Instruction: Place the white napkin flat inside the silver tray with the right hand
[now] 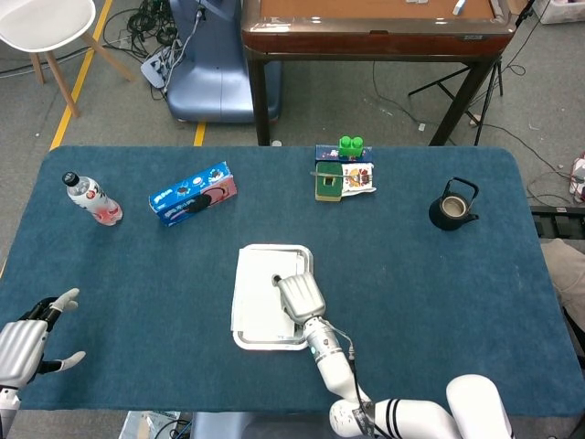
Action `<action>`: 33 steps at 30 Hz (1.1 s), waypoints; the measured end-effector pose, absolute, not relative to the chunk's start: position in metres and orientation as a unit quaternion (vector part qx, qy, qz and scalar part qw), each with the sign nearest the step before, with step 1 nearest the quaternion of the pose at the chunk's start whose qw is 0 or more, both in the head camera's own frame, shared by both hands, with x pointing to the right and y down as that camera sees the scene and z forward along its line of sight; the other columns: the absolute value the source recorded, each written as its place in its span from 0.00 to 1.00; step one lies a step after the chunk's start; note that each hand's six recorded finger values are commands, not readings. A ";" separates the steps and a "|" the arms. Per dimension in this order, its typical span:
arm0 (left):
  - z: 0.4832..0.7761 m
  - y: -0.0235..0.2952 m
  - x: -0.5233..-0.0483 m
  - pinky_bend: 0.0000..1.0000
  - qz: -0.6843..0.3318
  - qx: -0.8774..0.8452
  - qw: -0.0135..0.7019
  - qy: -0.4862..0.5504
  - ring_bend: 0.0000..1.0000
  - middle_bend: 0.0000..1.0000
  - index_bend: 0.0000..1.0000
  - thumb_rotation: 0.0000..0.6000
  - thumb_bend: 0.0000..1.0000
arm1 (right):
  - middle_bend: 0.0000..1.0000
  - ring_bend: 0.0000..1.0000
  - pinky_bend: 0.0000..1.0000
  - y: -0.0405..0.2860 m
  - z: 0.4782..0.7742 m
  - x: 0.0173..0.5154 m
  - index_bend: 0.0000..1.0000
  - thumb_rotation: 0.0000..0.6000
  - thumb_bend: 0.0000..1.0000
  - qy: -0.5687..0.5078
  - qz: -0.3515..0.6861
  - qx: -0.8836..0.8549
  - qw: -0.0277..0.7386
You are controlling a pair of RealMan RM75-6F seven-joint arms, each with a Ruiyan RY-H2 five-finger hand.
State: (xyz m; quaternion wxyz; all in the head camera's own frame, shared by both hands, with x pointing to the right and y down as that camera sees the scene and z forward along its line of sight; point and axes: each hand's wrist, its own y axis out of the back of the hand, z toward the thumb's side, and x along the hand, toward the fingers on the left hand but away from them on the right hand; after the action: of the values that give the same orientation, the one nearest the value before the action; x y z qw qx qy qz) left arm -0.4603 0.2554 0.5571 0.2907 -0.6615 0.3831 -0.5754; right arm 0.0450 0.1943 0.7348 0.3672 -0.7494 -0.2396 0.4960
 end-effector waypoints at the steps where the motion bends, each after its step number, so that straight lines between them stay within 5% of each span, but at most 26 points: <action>1: 0.557 0.255 -0.460 0.34 -0.575 -0.661 0.291 0.384 0.18 0.30 0.13 1.00 0.01 | 1.00 1.00 1.00 0.194 0.735 0.044 0.39 1.00 1.00 -0.240 0.495 -0.750 0.367; 33: 0.551 0.253 -0.461 0.34 -0.571 -0.660 0.292 0.392 0.18 0.30 0.13 1.00 0.01 | 1.00 1.00 1.00 0.211 0.749 0.042 0.39 1.00 1.00 -0.216 0.507 -0.752 0.360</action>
State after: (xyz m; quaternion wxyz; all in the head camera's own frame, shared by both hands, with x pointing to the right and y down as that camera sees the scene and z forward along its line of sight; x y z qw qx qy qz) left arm -0.4615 0.2534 0.5506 0.2916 -0.6601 0.3917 -0.5708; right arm 0.0419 0.2108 0.7488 0.3604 -0.7525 -0.2164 0.5070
